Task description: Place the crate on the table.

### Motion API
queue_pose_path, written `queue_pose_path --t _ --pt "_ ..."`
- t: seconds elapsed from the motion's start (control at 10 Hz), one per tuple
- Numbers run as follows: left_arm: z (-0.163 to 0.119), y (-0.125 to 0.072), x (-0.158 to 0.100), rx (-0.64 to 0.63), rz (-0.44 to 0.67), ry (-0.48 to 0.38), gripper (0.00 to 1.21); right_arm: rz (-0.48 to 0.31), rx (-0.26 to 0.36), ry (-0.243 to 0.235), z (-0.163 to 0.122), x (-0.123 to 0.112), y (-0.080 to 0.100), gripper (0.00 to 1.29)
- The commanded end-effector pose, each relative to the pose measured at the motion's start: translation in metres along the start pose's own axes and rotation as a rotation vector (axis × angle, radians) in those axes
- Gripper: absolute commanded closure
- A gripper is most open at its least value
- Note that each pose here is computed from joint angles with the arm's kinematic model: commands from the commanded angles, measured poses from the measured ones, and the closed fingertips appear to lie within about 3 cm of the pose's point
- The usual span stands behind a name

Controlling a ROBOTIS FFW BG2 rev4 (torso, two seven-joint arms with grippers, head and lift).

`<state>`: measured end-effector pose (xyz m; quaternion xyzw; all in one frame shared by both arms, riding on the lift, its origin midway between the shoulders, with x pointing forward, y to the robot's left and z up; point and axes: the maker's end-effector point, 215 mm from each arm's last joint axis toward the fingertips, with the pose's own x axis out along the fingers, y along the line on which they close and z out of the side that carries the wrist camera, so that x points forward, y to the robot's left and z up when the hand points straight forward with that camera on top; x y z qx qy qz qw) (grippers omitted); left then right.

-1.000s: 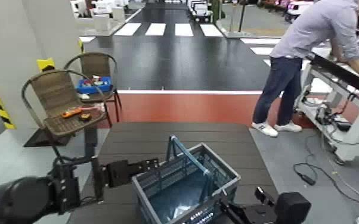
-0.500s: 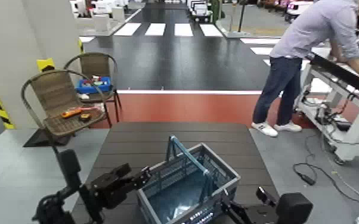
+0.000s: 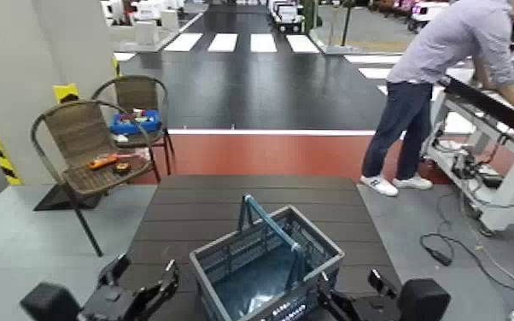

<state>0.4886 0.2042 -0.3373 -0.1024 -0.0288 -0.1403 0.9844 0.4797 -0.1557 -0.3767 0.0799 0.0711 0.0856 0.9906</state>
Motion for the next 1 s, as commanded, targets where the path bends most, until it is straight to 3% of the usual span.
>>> queue_pose_path --t 0.1,1.0 --pt "0.0069 -0.0034 -0.0214 0.108 0.070 -0.046 0.14 -0.005 -0.003 0.001 -0.0004 -0.0019 -0.0014 0.15" --pt "0.0042 -0.0054 -0.0250 0.116 0.095 -0.044 0.14 -0.007 0.000 0.003 -0.0018 -0.0027 -0.0007 0.15"
